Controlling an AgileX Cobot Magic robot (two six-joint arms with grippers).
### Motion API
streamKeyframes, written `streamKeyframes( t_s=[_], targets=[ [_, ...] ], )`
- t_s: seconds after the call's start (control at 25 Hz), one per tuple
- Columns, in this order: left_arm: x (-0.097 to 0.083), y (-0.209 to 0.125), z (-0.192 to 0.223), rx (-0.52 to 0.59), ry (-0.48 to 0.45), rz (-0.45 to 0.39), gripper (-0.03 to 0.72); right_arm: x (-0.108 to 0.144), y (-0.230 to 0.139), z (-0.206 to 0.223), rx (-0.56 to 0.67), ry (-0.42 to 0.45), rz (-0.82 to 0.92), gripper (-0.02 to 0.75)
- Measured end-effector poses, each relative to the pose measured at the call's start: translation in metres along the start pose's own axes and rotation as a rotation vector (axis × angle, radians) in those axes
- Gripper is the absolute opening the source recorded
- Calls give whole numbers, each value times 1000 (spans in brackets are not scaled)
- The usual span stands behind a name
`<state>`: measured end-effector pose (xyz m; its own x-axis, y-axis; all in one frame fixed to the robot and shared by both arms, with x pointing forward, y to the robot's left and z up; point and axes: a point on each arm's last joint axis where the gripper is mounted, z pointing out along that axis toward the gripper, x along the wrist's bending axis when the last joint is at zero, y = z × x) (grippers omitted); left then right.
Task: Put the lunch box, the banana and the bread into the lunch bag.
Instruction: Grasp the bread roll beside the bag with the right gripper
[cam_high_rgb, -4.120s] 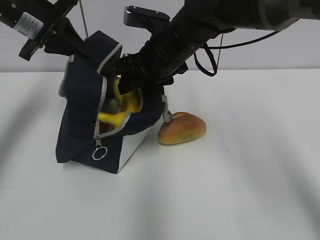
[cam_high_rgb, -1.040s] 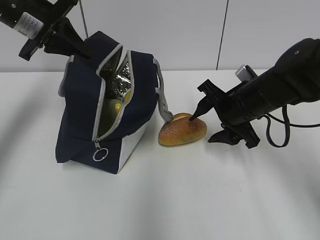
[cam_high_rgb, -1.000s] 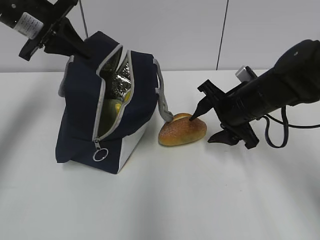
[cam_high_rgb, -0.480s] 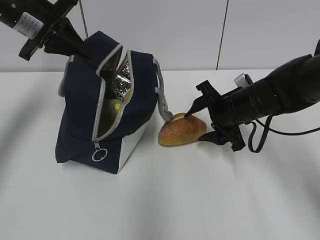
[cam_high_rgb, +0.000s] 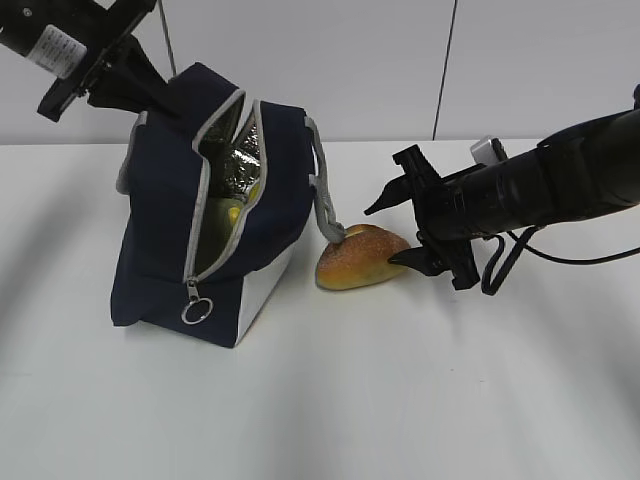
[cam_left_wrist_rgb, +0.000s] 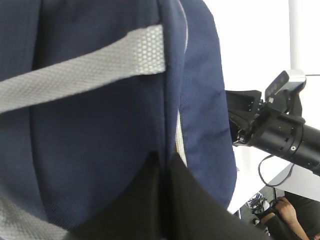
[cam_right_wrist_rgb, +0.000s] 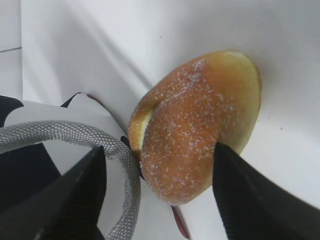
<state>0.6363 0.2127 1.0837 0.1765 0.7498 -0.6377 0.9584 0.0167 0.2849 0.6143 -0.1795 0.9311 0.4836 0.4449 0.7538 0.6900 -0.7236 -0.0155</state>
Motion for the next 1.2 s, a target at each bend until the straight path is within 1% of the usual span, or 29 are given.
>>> streamKeyframes(
  t_s=[0.48, 0.8, 0.96, 1.2],
  targets=[
    [0, 0, 0, 0, 0, 1, -3, 0, 0, 0, 1, -4, -16, 493],
    [0, 0, 0, 0, 0, 1, -3, 0, -2, 0, 26, 1, -19, 492],
    [0, 0, 0, 0, 1, 1, -3, -6, -3, 7, 51, -14, -7, 492],
    [0, 0, 0, 0, 2, 2, -3, -19, -3, 22, 75, -22, 87, 492]
  ],
)
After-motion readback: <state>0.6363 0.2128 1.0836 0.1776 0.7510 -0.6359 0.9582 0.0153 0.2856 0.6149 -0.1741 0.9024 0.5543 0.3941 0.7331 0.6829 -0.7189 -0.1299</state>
